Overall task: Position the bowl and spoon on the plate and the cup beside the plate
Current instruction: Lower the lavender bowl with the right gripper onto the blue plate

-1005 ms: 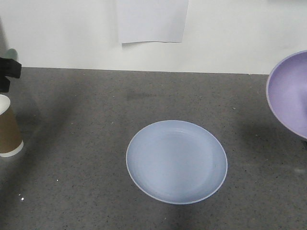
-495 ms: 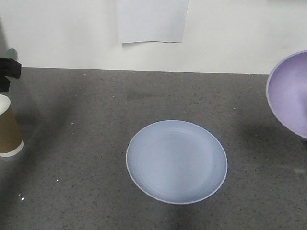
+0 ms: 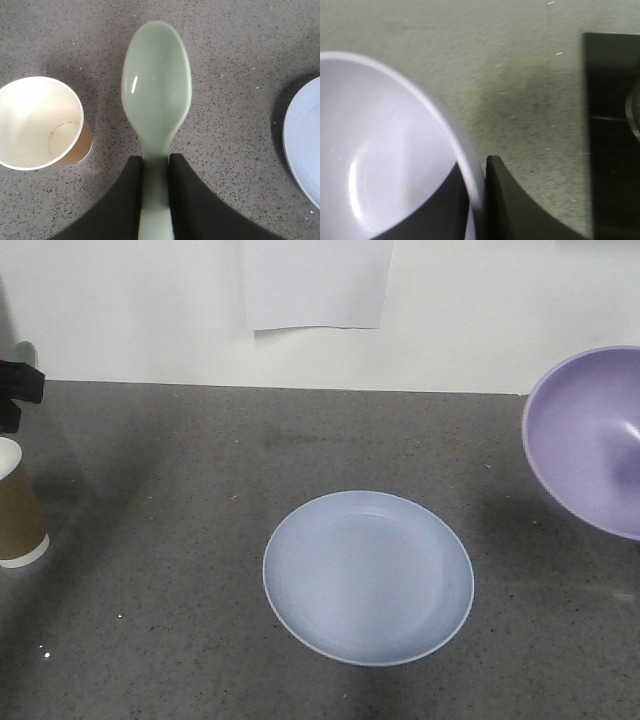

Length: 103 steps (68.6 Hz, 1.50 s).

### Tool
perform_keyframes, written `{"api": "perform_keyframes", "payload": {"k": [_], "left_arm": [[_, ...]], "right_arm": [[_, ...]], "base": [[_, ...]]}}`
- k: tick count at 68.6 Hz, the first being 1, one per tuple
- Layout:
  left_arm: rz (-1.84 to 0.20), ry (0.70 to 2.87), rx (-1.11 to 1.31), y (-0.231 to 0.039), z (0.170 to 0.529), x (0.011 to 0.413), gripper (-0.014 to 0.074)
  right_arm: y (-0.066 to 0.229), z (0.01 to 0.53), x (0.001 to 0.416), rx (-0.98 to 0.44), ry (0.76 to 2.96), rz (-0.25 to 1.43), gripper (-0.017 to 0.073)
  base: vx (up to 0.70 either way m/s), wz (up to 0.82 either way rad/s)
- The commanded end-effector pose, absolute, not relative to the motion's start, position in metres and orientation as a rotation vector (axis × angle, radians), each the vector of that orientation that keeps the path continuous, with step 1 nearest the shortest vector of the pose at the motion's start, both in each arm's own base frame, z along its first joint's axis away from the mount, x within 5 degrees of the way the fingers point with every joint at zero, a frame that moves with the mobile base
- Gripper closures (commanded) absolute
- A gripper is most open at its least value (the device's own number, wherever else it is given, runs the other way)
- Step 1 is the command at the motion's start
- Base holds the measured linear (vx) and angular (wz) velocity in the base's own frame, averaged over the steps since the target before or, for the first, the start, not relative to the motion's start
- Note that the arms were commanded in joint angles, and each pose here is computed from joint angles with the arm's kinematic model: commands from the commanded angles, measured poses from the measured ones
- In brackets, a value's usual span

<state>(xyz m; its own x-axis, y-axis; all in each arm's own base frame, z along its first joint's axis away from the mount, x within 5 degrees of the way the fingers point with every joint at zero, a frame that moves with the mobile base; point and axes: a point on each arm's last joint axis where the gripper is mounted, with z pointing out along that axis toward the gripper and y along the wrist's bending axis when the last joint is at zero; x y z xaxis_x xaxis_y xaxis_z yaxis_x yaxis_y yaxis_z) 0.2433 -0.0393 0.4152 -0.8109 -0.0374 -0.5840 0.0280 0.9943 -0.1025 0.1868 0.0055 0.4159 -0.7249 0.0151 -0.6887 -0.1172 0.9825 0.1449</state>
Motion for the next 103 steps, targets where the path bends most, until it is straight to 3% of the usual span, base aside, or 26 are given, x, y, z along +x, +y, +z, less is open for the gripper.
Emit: {"api": "perform_keyframes", "payload": {"k": [1,23,38,84,103], "left_arm": [[-0.17,2.418,-0.001,-0.041,0.432,0.237,0.06],[-0.17,2.418,-0.001,-0.041,0.432,0.237,0.06],[-0.17,2.418,-0.001,-0.041,0.432,0.237,0.06],[-0.171,2.415,-0.001,-0.041,0.432,0.238,0.06],[-0.171,2.415,-0.001,-0.041,0.432,0.238,0.06]], "right_arm": [[0.016,0.416,0.205,-0.163,2.333,0.329,0.0566],[0.078,0.368,0.266,-0.397,2.426,0.466,0.0564],[0.102,0.327,0.301,-0.395,2.507,0.515,0.0564],[0.117,0.25,0.337,-0.417,2.72,0.601,0.0559],[0.117,0.246,0.338,-0.42,2.73,0.594,0.0497]], "base": [[0.0,0.0],[0.0,0.0],[0.0,0.0],[0.0,0.0],[0.0,0.0]]}}
